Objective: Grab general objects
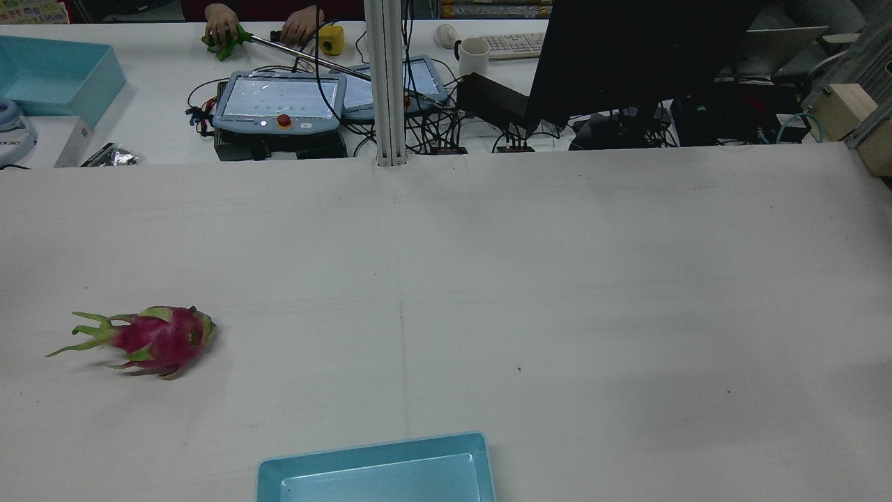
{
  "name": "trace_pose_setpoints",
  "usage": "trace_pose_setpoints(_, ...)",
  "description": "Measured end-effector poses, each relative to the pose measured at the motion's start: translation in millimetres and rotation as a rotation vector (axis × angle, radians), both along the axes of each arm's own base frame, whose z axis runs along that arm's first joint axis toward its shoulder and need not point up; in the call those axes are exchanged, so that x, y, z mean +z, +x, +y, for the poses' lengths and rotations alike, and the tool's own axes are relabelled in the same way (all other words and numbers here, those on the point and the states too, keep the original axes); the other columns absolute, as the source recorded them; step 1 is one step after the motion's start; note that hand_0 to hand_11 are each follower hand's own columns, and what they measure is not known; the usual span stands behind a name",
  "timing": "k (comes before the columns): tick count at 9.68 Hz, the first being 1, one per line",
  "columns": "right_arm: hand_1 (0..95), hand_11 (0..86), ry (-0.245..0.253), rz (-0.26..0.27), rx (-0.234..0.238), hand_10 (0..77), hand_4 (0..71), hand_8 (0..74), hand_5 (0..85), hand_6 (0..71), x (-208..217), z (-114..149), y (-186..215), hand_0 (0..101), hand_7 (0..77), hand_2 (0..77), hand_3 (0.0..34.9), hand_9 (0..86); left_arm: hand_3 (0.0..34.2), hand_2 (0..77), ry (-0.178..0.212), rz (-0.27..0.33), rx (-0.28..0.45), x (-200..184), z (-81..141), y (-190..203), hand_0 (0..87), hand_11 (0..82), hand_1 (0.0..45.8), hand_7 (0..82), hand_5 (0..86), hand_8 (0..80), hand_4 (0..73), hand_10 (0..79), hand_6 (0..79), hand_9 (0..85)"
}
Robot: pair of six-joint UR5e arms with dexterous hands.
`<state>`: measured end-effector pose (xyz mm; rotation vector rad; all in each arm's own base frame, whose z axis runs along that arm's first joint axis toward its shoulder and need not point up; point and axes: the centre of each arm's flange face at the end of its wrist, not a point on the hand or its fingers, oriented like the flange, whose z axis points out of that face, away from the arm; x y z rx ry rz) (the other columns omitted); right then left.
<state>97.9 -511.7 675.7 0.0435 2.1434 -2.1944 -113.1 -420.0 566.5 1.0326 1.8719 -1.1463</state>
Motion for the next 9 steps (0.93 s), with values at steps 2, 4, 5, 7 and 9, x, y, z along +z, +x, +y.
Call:
trace_pose_setpoints(2,6.0,1.1,0.001,0.0,0.0,0.0,0.0,0.0,0.0,0.0,-0.3,-0.1,0.0,0,0.0,1.6,0.0,1.1,31.2,1.1,0.057,-0.002,-0.008,-0.4,-4.7,3.3,52.9,1.1,0.0,13.1,2.7,5.4,0.0,64.9,1.6,1.6)
trace_pose_setpoints(4,6.0,0.5,0.001,0.0,0.0,0.0,0.0,0.0,0.0,0.0,-0.7,-0.1,0.0,0,0.0,1.6,0.0,1.1,30.3,1.1,0.125,-0.003,0.006,-4.0,0.0,12.0,52.7,1.1,0.0,13.6,2.7,5.4,0.0,64.9,1.6,1.6)
trace_pose_setpoints(5,6.0,0.5,0.001,0.0,0.0,0.0,0.0,0.0,0.0,0.0,-0.7,-0.1,0.0,0,0.0,1.6,0.0,1.1,27.5,1.1,0.174,-0.002,0.018,-0.8,10.1,19.2,51.5,1.1,0.0,14.2,2.7,5.4,0.0,64.9,1.6,1.6)
trace_pose_setpoints(7,6.0,1.1,0.001,0.0,0.0,0.0,0.0,0.0,0.0,0.0,-0.7,-0.1,0.0,0,0.0,1.6,0.0,1.1,17.7,1.1,0.249,0.003,0.006,11.5,40.4,25.4,50.6,1.1,0.0,16.9,8.7,2.7,0.0,64.9,1.6,1.6)
trace_pose_setpoints(9,6.0,0.5,0.001,0.0,0.0,0.0,0.0,0.0,0.0,0.0,-0.7,-0.1,0.0,0,0.0,1.6,0.0,1.1,9.1,1.1,0.221,0.016,-0.006,26.0,67.5,24.7,59.0,1.1,0.0,18.0,21.8,3.8,4.9,65.4,1.6,1.6)
